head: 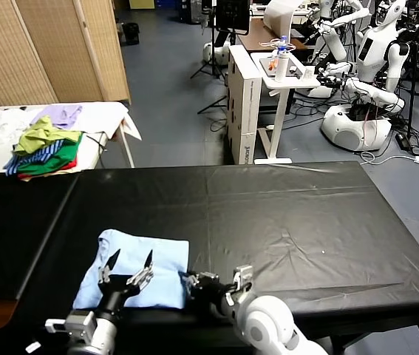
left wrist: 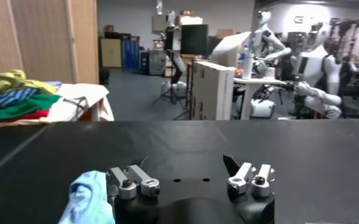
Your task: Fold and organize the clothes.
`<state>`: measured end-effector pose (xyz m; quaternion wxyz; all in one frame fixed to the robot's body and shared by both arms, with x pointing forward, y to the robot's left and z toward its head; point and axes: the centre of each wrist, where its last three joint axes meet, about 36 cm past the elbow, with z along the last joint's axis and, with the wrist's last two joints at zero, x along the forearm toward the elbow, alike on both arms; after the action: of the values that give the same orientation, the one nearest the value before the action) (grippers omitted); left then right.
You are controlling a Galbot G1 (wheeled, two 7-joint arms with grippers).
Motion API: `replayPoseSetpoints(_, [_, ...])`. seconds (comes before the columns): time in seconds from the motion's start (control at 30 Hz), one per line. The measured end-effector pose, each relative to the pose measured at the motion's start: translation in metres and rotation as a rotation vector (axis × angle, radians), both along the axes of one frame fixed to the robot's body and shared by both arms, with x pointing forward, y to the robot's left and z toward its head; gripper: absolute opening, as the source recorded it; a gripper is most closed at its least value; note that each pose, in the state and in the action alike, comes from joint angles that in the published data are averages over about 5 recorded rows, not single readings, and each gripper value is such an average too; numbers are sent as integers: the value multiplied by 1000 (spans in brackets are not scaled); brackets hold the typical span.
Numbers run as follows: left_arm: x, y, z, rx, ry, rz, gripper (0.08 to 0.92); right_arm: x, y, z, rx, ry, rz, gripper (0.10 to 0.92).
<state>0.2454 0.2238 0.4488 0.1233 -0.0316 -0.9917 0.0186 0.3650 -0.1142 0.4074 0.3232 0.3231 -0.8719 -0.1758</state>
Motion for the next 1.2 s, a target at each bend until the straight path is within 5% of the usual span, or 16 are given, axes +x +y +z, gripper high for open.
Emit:
replayPoseSetpoints(0.67, [5, -1, -12, -22, 10, 31, 907, 12, -132, 40, -258, -48, -176, 146])
replayPoseSetpoints(0.77, [5, -2, -13, -39, 13, 39, 907, 13, -142, 48, -293, -64, -187, 236])
replayPoseSetpoints(1.1, [3, 0, -16, -61, 6, 38, 907, 5, -160, 65, -373, -121, -222, 834])
replayPoseSetpoints(1.2, [0, 4, -20, -51, -14, 42, 907, 1, -163, 68, -397, -136, -233, 896])
